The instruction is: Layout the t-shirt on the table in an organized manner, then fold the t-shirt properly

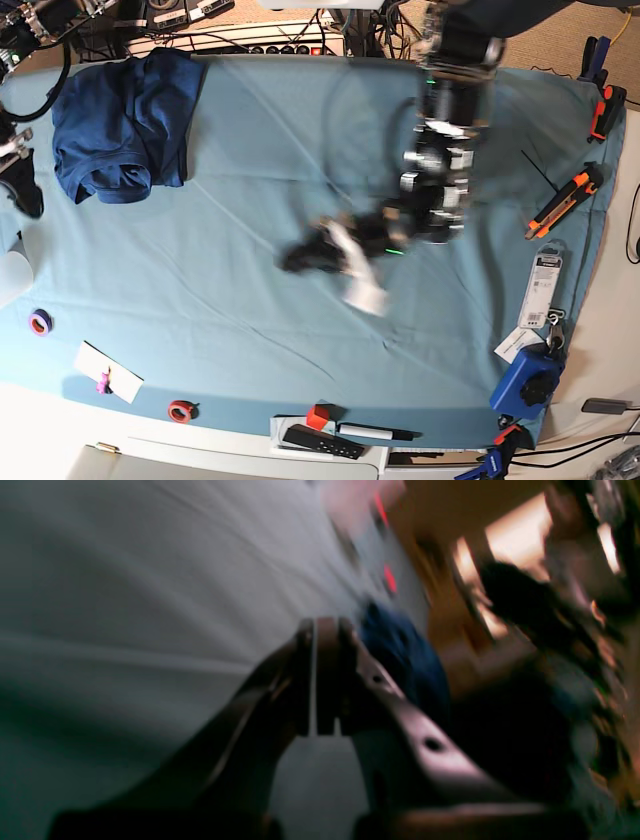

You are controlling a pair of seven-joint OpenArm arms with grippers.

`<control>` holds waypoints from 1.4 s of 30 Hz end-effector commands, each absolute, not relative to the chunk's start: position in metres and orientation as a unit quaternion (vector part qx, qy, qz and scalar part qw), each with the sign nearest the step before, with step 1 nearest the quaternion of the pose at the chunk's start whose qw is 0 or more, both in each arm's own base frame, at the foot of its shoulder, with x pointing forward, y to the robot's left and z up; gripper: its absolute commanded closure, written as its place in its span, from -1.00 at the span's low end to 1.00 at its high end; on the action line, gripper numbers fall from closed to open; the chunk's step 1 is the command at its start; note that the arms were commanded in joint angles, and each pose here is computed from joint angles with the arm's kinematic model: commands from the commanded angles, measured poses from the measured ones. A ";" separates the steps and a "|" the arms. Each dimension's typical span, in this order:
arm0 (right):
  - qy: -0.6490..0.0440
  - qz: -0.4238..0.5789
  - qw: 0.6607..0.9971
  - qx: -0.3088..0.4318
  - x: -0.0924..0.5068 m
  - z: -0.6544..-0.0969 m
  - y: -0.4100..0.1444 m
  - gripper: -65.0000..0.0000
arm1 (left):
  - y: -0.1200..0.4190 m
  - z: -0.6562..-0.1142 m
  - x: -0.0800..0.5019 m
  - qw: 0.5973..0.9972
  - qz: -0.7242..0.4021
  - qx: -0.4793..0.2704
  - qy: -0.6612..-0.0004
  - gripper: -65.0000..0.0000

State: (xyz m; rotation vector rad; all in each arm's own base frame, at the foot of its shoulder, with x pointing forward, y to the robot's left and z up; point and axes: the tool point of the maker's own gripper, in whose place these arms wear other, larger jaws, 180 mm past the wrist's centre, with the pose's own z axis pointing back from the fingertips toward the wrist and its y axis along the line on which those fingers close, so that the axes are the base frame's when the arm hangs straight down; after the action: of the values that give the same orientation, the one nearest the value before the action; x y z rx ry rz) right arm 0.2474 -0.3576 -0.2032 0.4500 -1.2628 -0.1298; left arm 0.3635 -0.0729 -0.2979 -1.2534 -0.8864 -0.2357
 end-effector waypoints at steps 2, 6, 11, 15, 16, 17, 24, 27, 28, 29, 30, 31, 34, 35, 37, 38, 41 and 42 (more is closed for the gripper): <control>-0.630 0.012 0.757 0.172 0.250 -0.154 -0.340 1.00 | -0.050 -0.261 0.383 0.679 -0.099 -0.553 -0.472 1.00; -0.658 0.104 0.739 0.102 0.242 -0.109 -0.304 1.00 | 0.005 -0.234 0.385 0.671 -0.114 -0.472 -0.561 1.00; -0.667 0.118 0.734 0.046 0.225 -0.093 -0.304 1.00 | 0.062 -0.198 0.359 0.655 -0.174 -0.332 -0.656 1.00; -0.660 0.083 0.746 0.039 0.211 -0.105 -0.314 1.00 | 0.093 -0.186 0.332 0.651 -0.191 -0.275 -0.682 1.00; -0.655 0.075 0.750 0.044 0.208 -0.111 -0.314 1.00 | 0.098 -0.188 0.326 0.654 -0.189 -0.268 -0.681 1.00; -0.651 0.067 0.755 0.050 0.205 -0.118 -0.313 1.00 | 0.102 -0.191 0.321 0.659 -0.183 -0.266 -0.679 1.00; -0.608 0.014 0.789 0.087 0.183 -0.163 -0.303 1.00 | 0.122 -0.256 0.271 0.737 -0.140 -0.262 -0.608 1.00; -0.572 -0.003 0.816 0.085 0.167 -0.184 -0.303 1.00 | 0.123 -0.281 0.236 0.770 -0.103 -0.306 -0.550 1.00; -0.561 -0.006 0.823 0.086 0.163 -0.189 -0.303 1.00 | 0.123 -0.287 0.225 0.779 -0.089 -0.322 -0.530 1.00; -0.550 -0.008 0.831 0.086 0.157 -0.193 -0.303 1.00 | 0.124 -0.292 0.214 0.787 -0.076 -0.336 -0.512 1.00; -0.538 -0.009 0.838 0.086 0.152 -0.197 -0.303 1.00 | 0.125 -0.297 0.203 0.794 -0.064 -0.347 -0.495 1.00; -0.526 -0.010 0.846 0.086 0.146 -0.202 -0.303 1.00 | 0.127 -0.302 0.193 0.803 -0.055 -0.354 -0.477 1.00; -0.482 -0.014 0.872 0.086 0.125 -0.216 -0.303 1.00 | 0.137 -0.321 0.159 0.837 -0.039 -0.358 -0.412 1.00; -0.468 -0.016 0.880 0.086 0.118 -0.220 -0.303 1.00 | 0.142 -0.326 0.148 0.849 -0.036 -0.355 -0.390 1.00; -0.440 -0.018 0.894 0.085 0.104 -0.226 -0.303 1.00 | 0.153 -0.333 0.127 0.867 -0.034 -0.350 -0.353 1.00; -0.427 -0.019 0.900 0.085 0.097 -0.229 -0.303 1.00 | 0.159 -0.334 0.117 0.874 -0.033 -0.348 -0.337 1.00; -0.391 -0.021 0.917 0.083 0.079 -0.236 -0.303 1.00 | 0.174 -0.338 0.085 0.896 -0.040 -0.341 -0.282 1.00; -0.380 -0.022 0.921 0.083 0.073 -0.238 -0.303 1.00 | 0.178 -0.341 0.073 0.904 -0.046 -0.336 -0.260 1.00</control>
State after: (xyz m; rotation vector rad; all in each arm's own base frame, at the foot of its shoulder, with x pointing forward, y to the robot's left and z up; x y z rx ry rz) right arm 0.0689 -0.3035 -0.2460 0.1723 -0.7518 -0.0650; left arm 0.0703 0.1792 -0.3481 -0.6799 -0.5128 -0.0886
